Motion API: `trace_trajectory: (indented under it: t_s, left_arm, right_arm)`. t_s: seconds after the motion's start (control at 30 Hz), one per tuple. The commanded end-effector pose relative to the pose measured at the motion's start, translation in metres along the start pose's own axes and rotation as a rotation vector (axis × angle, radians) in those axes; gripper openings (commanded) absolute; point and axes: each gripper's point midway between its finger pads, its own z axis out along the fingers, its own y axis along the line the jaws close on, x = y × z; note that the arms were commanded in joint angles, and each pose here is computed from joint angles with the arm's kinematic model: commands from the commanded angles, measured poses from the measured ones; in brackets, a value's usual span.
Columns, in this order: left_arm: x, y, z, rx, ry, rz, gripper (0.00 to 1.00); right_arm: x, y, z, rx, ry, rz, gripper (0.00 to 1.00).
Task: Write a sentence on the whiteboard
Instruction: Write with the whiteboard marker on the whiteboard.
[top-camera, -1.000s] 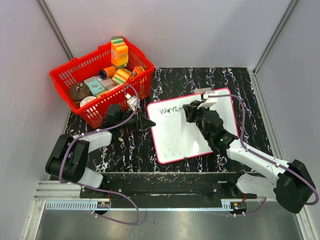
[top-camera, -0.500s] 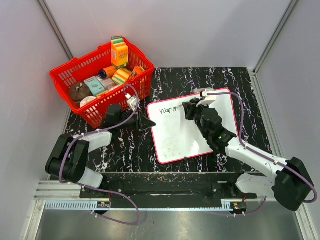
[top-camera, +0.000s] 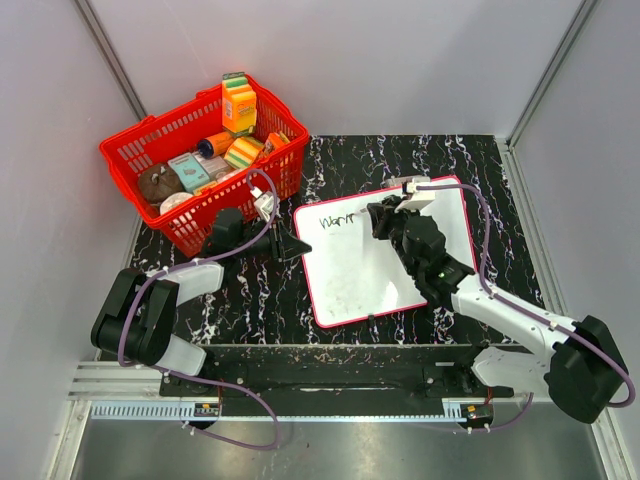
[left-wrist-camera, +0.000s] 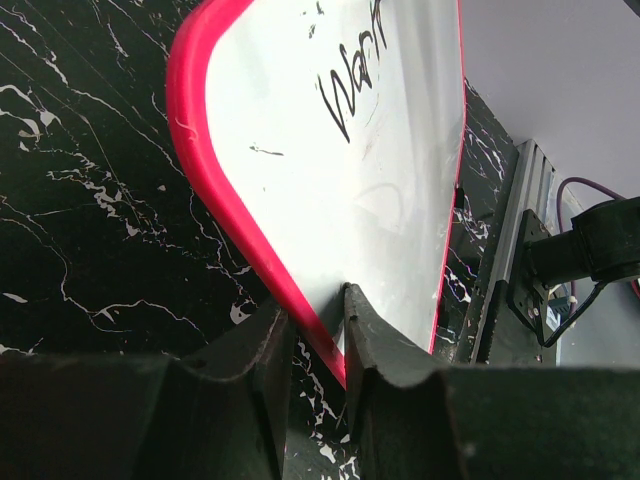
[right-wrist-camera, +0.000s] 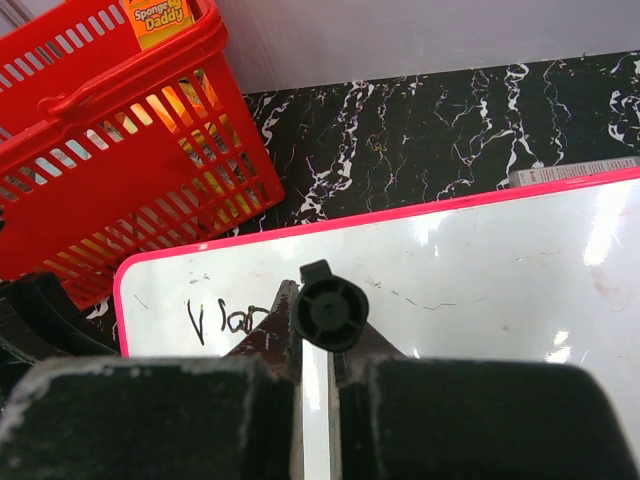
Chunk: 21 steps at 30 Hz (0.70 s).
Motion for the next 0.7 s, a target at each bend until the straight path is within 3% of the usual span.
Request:
trace_trajectory:
  t_s: [0.0,0.67]
  left_arm:
    - [-0.002,-0.001,0.007,0.012,0.002,0.119,0.0]
    - [-0.003,-0.001,0.007,0.012,0.002,0.121,0.0]
  right_arm:
    - [-0.008,-0.014,-0.003,0.058,-0.024,-0.009,0.0]
    - [0.007,-0.01,-0.014,0.003,0.022,0.005,0.0]
